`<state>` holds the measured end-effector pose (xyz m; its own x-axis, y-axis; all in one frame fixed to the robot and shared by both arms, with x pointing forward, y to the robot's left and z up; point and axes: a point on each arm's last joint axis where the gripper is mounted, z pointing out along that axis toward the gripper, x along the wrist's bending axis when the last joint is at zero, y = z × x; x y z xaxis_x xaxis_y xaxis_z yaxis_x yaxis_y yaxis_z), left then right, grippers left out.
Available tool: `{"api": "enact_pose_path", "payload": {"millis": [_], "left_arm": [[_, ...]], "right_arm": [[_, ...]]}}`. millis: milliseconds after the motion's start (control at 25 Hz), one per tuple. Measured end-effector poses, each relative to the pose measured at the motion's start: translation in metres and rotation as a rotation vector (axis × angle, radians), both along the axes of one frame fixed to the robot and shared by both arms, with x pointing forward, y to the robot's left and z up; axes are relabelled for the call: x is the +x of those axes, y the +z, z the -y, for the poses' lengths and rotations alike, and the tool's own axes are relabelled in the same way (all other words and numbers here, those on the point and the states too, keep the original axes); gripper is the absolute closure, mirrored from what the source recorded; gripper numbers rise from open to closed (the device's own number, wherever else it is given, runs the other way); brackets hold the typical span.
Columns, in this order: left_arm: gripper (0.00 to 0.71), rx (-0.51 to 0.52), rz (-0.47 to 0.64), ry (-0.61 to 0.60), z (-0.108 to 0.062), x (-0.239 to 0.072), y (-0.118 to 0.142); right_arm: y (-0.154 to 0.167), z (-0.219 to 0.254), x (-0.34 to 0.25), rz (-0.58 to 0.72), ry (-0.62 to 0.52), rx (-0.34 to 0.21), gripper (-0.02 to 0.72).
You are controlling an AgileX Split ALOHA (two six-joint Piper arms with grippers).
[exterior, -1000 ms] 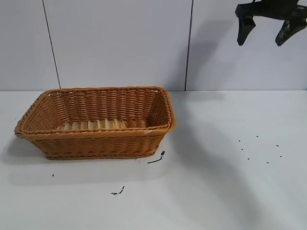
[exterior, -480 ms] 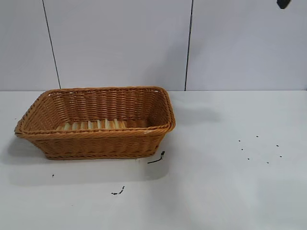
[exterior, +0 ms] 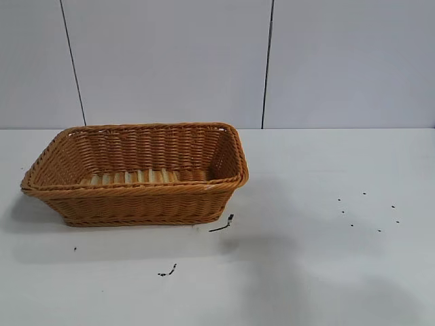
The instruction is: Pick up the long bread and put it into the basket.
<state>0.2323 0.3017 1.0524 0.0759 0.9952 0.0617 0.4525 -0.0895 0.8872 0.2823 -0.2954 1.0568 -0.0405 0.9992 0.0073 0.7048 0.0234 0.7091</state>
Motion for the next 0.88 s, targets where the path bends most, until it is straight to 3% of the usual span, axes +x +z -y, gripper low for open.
{"api": "enact_pose_path", "payload": {"millis": [320, 880], "left_arm": [[0.014, 0.0, 0.0, 0.0, 0.0, 0.0, 0.0], [0.014, 0.0, 0.0, 0.0, 0.0, 0.0, 0.0]], "right_arm": [[-0.005, -0.001, -0.044, 0.313, 0.006, 0.017, 0.066], [-0.005, -0.002, -0.047, 0.333, 0.007, 0.019, 0.066]]}}
